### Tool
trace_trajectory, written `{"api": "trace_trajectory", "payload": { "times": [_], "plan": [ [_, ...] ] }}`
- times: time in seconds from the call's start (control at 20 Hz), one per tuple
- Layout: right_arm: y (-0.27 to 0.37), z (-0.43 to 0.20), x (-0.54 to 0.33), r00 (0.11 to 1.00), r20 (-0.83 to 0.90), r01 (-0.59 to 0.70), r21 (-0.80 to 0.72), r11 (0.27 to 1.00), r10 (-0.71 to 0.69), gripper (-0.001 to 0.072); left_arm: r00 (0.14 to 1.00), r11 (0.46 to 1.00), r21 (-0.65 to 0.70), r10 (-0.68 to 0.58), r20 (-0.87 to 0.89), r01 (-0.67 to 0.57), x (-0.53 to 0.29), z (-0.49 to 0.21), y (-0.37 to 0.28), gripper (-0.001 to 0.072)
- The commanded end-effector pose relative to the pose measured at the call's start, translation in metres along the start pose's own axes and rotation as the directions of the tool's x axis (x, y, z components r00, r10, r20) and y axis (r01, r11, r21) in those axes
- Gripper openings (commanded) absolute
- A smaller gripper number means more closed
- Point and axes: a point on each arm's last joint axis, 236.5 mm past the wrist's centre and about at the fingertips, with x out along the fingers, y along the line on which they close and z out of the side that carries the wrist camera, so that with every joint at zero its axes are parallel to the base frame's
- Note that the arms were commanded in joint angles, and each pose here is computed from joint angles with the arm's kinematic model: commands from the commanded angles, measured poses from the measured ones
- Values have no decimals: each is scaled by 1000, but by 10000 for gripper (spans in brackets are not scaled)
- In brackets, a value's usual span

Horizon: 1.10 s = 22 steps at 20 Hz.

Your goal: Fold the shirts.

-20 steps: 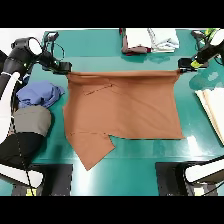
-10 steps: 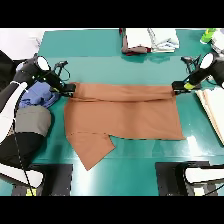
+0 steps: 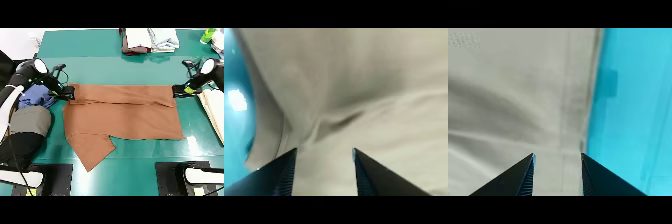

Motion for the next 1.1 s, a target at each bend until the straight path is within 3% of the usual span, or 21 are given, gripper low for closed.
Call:
{"api": "trace_trajectory", "payload": {
  "times": [0.0, 0.05, 0.1, 0.15, 0.45, 0.8, 0.95, 1.05],
  "plan": [
    [-14, -26, -35, 1000, 4, 8, 41, 999, -8, 350, 996, 999, 5, 41, 85, -41, -47, -11, -1, 433],
    [-19, -42, -37, 1000, -14, 10, 60, 998, -9, 405, 995, 999, 6, 39, 95, -40, -55, -22, -3, 427],
    [-25, -63, -34, 999, -47, 13, 83, 996, -9, 522, 995, 999, 8, 39, 96, -40, -57, -37, -4, 427],
    [-29, -87, -27, 996, -88, 15, 108, 994, -5, 541, 995, 999, 0, 46, 84, -46, -54, -53, -4, 427],
    [-33, -210, 23, 949, -313, 23, 206, 978, 43, 541, 997, 999, 9, 49, -52, -48, -3, -149, -18, 428],
    [-7, -221, 47, 944, -299, -62, 246, 967, 137, 540, 998, 999, 23, 38, -56, -37, 9, -157, -34, 428],
    [-2, -218, 56, 943, -306, -60, 230, 971, 131, 488, 997, 999, 23, 39, -62, -38, 9, -159, -33, 428],
    [1, -216, 59, 944, -305, -61, 207, 976, 124, 335, 996, 999, 25, 43, -81, -42, 9, -163, -32, 428]
  ]
}}
